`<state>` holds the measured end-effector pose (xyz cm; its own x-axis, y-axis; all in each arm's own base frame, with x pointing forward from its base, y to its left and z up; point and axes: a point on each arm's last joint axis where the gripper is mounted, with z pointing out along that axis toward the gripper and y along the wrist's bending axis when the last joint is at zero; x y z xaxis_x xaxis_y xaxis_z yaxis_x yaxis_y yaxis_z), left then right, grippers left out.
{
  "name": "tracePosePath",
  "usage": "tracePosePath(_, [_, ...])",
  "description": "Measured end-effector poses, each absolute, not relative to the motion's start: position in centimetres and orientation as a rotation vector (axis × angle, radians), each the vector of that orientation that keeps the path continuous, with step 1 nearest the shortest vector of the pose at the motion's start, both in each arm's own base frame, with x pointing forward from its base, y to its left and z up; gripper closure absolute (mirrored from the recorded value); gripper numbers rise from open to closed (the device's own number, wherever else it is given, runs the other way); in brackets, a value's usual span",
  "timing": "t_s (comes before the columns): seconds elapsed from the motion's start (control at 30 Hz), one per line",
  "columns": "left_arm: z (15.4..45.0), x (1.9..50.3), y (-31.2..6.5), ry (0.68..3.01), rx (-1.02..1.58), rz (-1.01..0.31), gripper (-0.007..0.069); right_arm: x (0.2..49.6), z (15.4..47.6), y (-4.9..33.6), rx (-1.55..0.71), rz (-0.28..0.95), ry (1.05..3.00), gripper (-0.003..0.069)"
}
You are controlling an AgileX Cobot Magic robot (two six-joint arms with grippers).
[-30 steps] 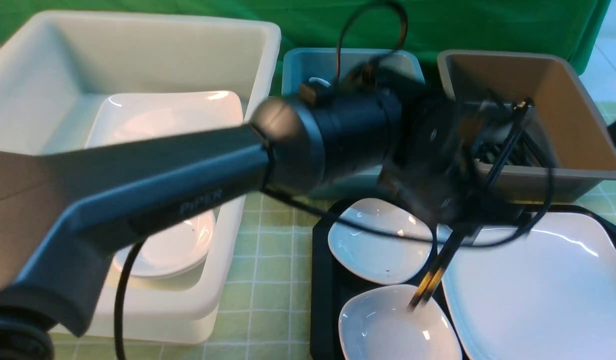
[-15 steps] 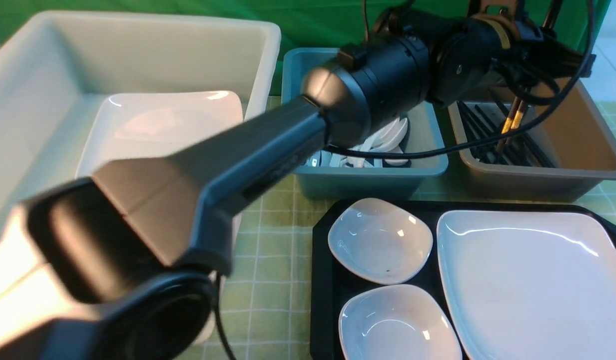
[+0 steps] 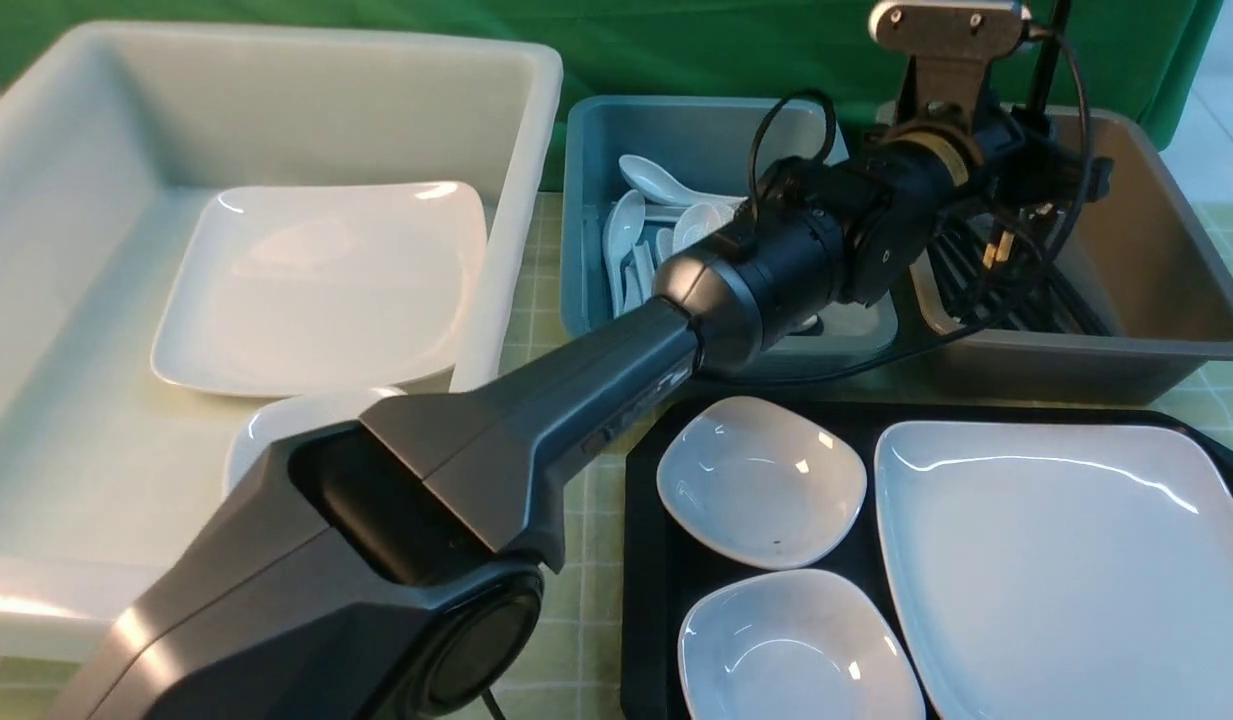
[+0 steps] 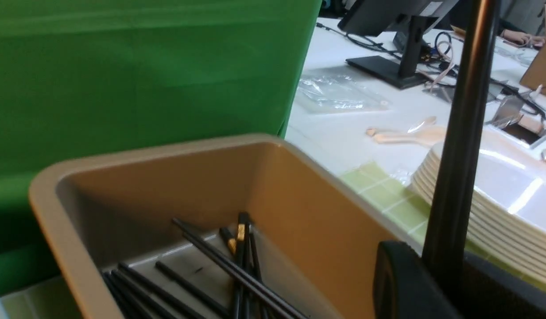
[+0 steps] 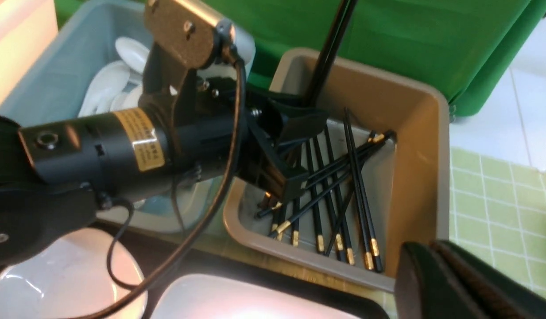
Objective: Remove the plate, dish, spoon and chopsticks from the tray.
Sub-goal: Use the left arm to put the chopsticks into the small storage box on the right, then use the left arm to grab a small plate from the dinner plate
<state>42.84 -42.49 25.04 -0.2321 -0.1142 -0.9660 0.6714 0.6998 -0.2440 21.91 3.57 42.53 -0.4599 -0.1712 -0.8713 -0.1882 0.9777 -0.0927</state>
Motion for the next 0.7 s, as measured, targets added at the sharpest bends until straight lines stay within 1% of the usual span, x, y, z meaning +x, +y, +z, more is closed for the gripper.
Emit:
tracePosePath(0.03, [24.8, 42.9, -42.5, 1.660, 0.458, -0.777, 0.0557, 22.0, 42.3, 3.6, -0.255, 0.019, 2.058, 0.0665])
tracePosePath(0.13, [24.2, 43.0, -42.6, 1.676, 0.464, -0.769, 0.0510, 22.1, 41.9, 3.6, -0.260, 0.017, 2.063, 0.0665])
tracePosePath(0.17, [23.8, 43.2, -42.5, 1.691, 0.470, -0.759, 0.0454, 22.1, 41.8, 3.6, -0.261, 0.017, 2.069, 0.0665])
tracePosePath(0.23, [23.3, 43.3, -42.4, 1.721, 0.478, -0.746, 0.0375, 22.1, 41.7, 3.6, -0.267, 0.013, 2.069, 0.0665])
tracePosePath(0.27, [23.2, 43.4, -42.3, 1.727, 0.479, -0.743, 0.0366, 22.1, 41.7, 3.6, -0.267, 0.013, 2.069, 0.0665])
tracePosePath(0.3, [23.0, 43.5, -42.1, 1.744, 0.481, -0.735, 0.0283, 22.1, 41.7, 3.6, -0.268, 0.013, 2.069, 0.0665])
tracePosePath(0.37, [22.9, 43.6, -41.9, 1.777, 0.488, -0.723, 0.0211, 22.1, 41.7, 3.6, -0.270, 0.012, 2.068, 0.0665])
tracePosePath(0.4, [22.9, 43.7, -41.5, 1.817, 0.499, -0.703, 0.0178, 22.1, 41.7, 3.6, -0.271, 0.011, 2.069, 0.0665])
tracePosePath(0.43, [23.0, 43.6, -41.4, 1.833, 0.504, -0.698, 0.0173, 22.1, 41.7, 3.6, -0.271, 0.011, 2.070, 0.0665])
tracePosePath(0.47, [23.3, 43.4, -41.0, 1.899, 0.524, -0.672, 0.0158, 22.0, 41.7, 3.6, -0.272, 0.010, 2.074, 0.0665])
tracePosePath(0.53, [24.8, 42.5, -40.0, 2.040, 0.579, -0.607, 0.0166, 22.0, 41.6, 3.6, -0.274, 0.009, 2.084, 0.0665])
tracePosePath(0.57, [25.7, 41.9, -39.5, 2.090, 0.597, -0.586, 0.0190, 22.0, 41.6, 3.6, -0.274, 0.009, 2.084, 0.0665])
tracePosePath(0.6, [27.1, 41.2, -38.8, 2.147, 0.626, -0.556, 0.0252, 21.9, 41.6, 3.6, -0.274, 0.009, 2.088, 0.0665])
tracePosePath(0.63, [27.7, 40.8, -38.6, 2.168, 0.643, -0.543, 0.0280, 21.9, 41.6, 3.6, -0.274, 0.009, 2.088, 0.0665])
tracePosePath(0.7, [31.2, 38.3, -36.7, 2.284, 0.756, -0.459, 0.0477, 21.6, 41.7, 3.5, -0.279, 0.006, 2.089, 0.0665])
